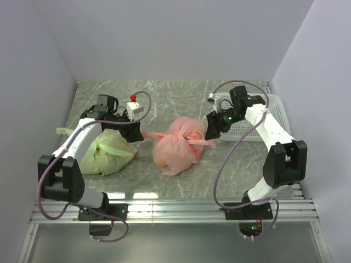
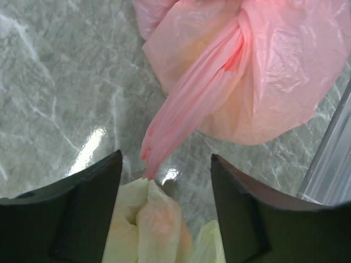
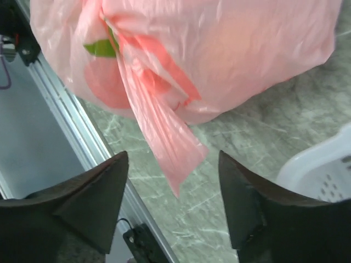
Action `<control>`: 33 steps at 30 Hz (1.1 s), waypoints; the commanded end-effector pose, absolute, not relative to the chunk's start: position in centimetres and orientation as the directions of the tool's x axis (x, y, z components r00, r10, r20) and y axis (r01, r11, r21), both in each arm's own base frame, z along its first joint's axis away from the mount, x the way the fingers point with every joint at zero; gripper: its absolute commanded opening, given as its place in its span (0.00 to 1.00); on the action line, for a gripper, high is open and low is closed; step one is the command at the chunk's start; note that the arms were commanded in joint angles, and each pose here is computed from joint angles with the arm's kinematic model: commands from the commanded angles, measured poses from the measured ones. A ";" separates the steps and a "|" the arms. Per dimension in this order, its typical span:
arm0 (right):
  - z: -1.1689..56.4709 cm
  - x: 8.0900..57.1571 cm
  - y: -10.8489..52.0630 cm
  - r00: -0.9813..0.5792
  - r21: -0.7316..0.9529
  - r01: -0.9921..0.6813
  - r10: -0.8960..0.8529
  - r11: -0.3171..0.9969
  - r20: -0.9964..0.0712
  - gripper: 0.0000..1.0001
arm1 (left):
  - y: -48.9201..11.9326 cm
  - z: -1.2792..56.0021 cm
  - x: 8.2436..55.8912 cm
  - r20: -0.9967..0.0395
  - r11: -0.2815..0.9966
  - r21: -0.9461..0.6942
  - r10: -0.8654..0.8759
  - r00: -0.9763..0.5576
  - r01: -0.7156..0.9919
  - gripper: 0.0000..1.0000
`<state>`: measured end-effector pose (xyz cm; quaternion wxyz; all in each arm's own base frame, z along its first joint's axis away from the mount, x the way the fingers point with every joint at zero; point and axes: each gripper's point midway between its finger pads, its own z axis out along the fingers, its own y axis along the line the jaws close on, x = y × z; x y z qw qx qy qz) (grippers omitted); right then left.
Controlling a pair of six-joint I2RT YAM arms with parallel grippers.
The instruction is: Place the fake fruits into the plastic bag and tie a complex knot
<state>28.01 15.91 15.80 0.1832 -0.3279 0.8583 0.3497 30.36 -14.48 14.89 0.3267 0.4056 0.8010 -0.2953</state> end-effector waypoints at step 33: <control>10.1 29.7 14.7 -0.657 0.186 -0.733 -0.611 0.654 -0.442 0.00 | -18.1 10.5 34.9 -0.694 0.394 -0.010 0.659 -0.290 0.919 0.01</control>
